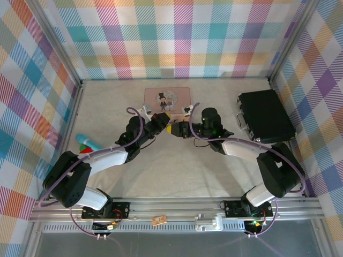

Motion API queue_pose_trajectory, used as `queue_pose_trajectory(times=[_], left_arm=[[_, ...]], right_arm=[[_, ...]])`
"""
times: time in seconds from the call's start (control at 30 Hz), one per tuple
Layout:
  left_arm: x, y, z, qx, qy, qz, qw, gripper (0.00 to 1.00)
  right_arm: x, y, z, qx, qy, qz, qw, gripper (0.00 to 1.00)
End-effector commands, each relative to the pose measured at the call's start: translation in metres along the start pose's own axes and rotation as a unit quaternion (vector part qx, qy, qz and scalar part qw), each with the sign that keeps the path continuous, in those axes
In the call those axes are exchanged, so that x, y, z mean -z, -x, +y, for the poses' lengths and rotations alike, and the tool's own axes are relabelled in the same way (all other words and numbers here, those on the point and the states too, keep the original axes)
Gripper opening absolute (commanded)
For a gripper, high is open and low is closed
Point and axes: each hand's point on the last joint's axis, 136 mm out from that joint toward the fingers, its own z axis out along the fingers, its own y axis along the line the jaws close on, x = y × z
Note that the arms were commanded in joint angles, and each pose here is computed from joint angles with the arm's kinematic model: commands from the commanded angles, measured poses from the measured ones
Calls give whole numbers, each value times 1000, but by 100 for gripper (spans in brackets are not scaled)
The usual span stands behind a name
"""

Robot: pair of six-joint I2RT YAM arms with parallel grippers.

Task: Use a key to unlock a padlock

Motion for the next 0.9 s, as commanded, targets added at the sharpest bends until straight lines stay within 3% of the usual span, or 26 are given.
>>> queue_pose_trajectory(times=[0.0,0.13,0.3,0.33,0.4,0.47,0.53,0.87], left_arm=[[5,-3,-22,-1,-48,0,999,0],[7,-5,-28,3,-58,3,998,0],[10,-4,-30,4,-60,-1,998,0],[10,-4,-30,4,-59,-2,998,4],[11,-1,-30,6,-55,-7,998,27],[14,5,-29,9,-45,-16,999,62],[19,13,-25,13,-26,-23,999,75],[44,16,2,19,88,9,996,72]], right_arm=[[-3,8,12,15,30,-12,999,29],[-5,10,11,14,30,-13,999,28],[-5,12,15,17,39,-11,999,10],[-5,11,16,19,41,-9,999,6],[-4,8,13,28,33,-4,999,0],[-1,0,1,43,-3,9,999,0],[3,-5,-6,74,-32,18,997,0],[24,-5,-15,248,-115,59,960,0]])
